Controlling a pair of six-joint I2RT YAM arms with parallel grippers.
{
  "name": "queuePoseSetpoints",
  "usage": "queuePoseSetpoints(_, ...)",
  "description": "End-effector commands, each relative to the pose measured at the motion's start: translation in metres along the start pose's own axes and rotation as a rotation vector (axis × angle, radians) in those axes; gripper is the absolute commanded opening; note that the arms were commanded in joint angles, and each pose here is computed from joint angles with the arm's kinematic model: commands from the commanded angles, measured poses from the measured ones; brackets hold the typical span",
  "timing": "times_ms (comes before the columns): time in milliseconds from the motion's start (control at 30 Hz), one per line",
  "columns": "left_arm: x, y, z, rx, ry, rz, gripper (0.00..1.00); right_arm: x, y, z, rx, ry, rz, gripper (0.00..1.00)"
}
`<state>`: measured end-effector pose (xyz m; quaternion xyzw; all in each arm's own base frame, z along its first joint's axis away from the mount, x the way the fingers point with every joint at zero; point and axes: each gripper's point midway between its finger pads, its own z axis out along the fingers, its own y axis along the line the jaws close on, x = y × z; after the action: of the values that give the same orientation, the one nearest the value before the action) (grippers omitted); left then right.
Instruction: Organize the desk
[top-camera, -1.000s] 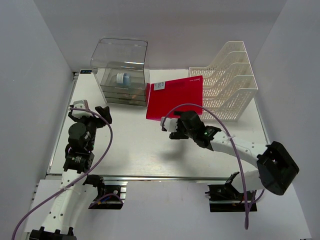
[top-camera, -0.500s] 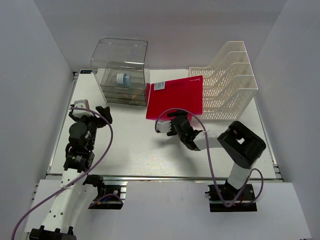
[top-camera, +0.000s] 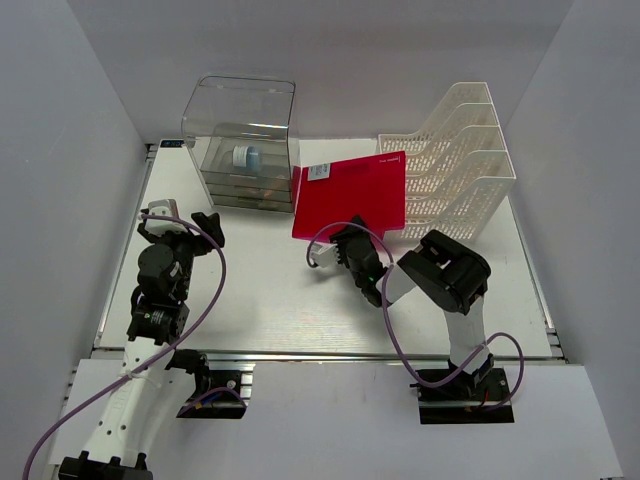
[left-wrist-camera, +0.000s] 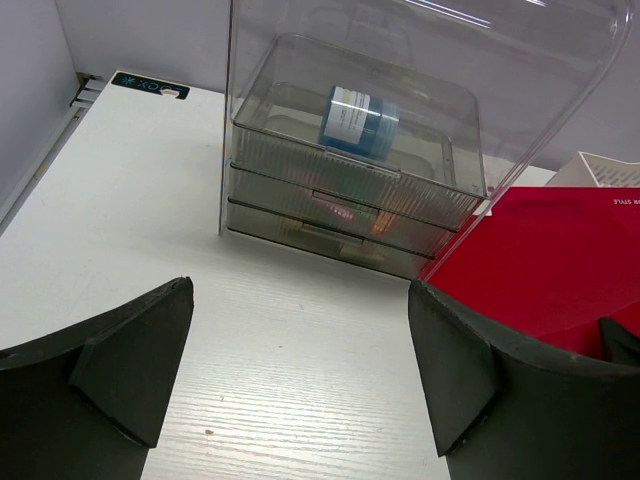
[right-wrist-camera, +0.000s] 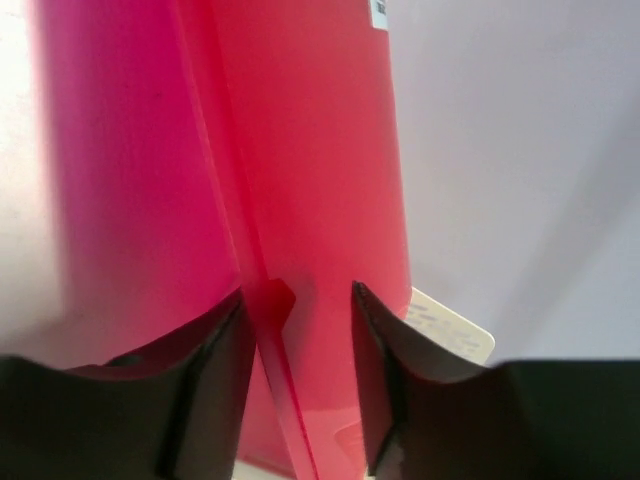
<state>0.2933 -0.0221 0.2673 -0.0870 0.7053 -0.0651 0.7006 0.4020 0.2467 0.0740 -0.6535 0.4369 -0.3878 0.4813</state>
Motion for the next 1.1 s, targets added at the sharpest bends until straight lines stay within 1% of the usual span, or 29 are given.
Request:
queuePoseSetpoints(0, -0.002, 0.0, -0.001, -0.003, -0.004, 0.008, 0.98, 0.006, -0.04, 0.0, 0.148, 0.017, 0.029, 0.44)
queuePoseSetpoints(33, -0.001, 0.0, -0.001, -0.002, -0.002, 0.008, 0.98, 0.007, -0.041, 0.0, 0.148, 0.015, 0.026, 0.39)
queuePoseSetpoints(100, -0.002, 0.0, -0.001, -0.003, -0.004, 0.008, 0.98, 0.01, -0.042, 0.002, 0.151, 0.022, 0.022, 0.37)
queuePoseSetpoints(133, -0.001, 0.0, -0.001, -0.003, -0.002, 0.007, 0.98, 0.011, -0.043, 0.002, 0.158, 0.024, 0.021, 0.3)
queuePoseSetpoints(267, -0.002, 0.001, -0.001, -0.007, -0.006, 0.008, 0.98, 0.016, -0.048, 0.002, 0.184, 0.035, -0.009, 0.19)
queuePoseSetpoints(300, -0.002, 0.001, -0.001, -0.007, -0.005, 0.008, 0.98, 0.017, -0.049, 0.001, 0.19, 0.038, -0.012, 0.12)
queuePoseSetpoints(367, -0.001, 0.001, -0.001, -0.008, -0.003, 0.008, 0.98, 0.019, -0.057, -0.001, 0.214, 0.043, -0.012, 0.03)
queuePoseSetpoints(400, -0.002, 0.001, 0.0, -0.006, -0.004, 0.007, 0.98, 0.02, -0.061, -0.002, 0.227, 0.047, -0.011, 0.0)
queuePoseSetpoints(567, -0.001, 0.0, -0.001, -0.003, -0.002, 0.007, 0.98, 0.03, -0.09, -0.011, 0.295, 0.067, 0.009, 0.0)
queuePoseSetpoints(633, -0.002, 0.0, -0.001, -0.001, -0.005, 0.006, 0.98, 0.033, -0.11, -0.016, 0.333, 0.068, 0.024, 0.0)
queuePoseSetpoints(733, 0.0, 0.0, 0.0, -0.001, 0.001, 0.009, 0.98, 0.037, -0.137, -0.021, 0.356, 0.062, 0.053, 0.0)
queuePoseSetpoints(767, 0.001, 0.0, 0.001, -0.002, 0.004, 0.008, 0.98, 0.039, -0.137, -0.02, 0.331, 0.062, 0.048, 0.0)
queuePoseSetpoints(800, 0.0, 0.0, 0.0, 0.0, 0.003, 0.008, 0.98, 0.043, -0.153, -0.026, 0.353, 0.062, 0.076, 0.0)
queuePoseSetpoints(900, -0.001, -0.001, 0.0, 0.005, -0.002, 0.01, 0.98, 0.049, -0.176, -0.036, 0.352, 0.051, 0.11, 0.0)
queuePoseSetpoints(1000, 0.0, -0.002, 0.0, 0.011, -0.002, 0.009, 0.98, 0.057, -0.199, -0.047, 0.363, 0.057, 0.187, 0.0)
queuePoseSetpoints(1067, 0.001, -0.005, 0.0, 0.023, 0.002, 0.011, 0.98, 0.065, -0.218, -0.055, 0.393, 0.061, 0.271, 0.0)
